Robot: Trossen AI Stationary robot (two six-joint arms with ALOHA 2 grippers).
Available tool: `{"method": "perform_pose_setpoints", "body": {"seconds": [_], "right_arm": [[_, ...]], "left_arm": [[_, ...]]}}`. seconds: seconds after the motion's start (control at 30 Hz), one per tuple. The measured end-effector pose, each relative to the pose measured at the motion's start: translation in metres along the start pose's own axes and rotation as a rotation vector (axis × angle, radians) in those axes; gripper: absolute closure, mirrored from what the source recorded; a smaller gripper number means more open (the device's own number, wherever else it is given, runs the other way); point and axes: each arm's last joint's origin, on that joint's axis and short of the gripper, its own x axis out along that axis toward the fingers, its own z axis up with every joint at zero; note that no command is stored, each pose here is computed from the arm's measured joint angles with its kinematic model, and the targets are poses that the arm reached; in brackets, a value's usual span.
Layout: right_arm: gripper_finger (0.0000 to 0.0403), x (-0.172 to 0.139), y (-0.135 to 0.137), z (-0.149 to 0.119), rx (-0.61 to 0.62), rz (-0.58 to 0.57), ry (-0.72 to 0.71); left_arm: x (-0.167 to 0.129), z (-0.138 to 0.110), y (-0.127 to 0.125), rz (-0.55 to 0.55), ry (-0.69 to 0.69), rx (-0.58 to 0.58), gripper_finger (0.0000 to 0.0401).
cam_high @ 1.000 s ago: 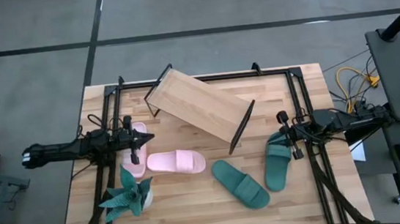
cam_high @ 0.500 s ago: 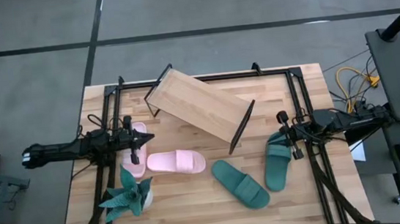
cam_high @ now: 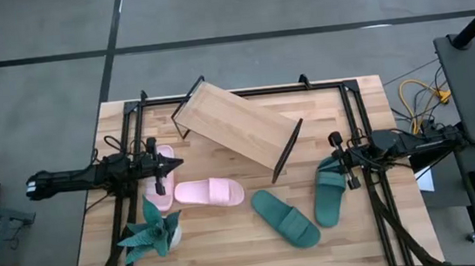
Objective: Pick and place slides into the shelf
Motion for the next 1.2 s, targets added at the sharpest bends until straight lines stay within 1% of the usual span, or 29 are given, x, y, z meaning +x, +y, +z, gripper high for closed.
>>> {"method": "perform_pose_setpoints", "body": {"seconds": [0.97, 1.1, 1.2], "right_arm": [[0.0376, 0.0, 0.0, 0.0, 0.0, 0.0, 0.0], [0.0376, 0.0, 0.0, -0.0001, 0.0, 0.0, 0.0], [0.0376, 0.0, 0.0, 0.0, 0.0, 0.0, 0.0]], "left_arm": [[0.0, 0.0, 0.0, 0.0, 0.0, 0.001, 0.0401], [0.0, -0.0001, 0.0, 0.0, 0.0, 0.059, 0.0401], [0.0, 0.0, 0.0, 0.0, 0.0, 0.055, 0.0401]]}}
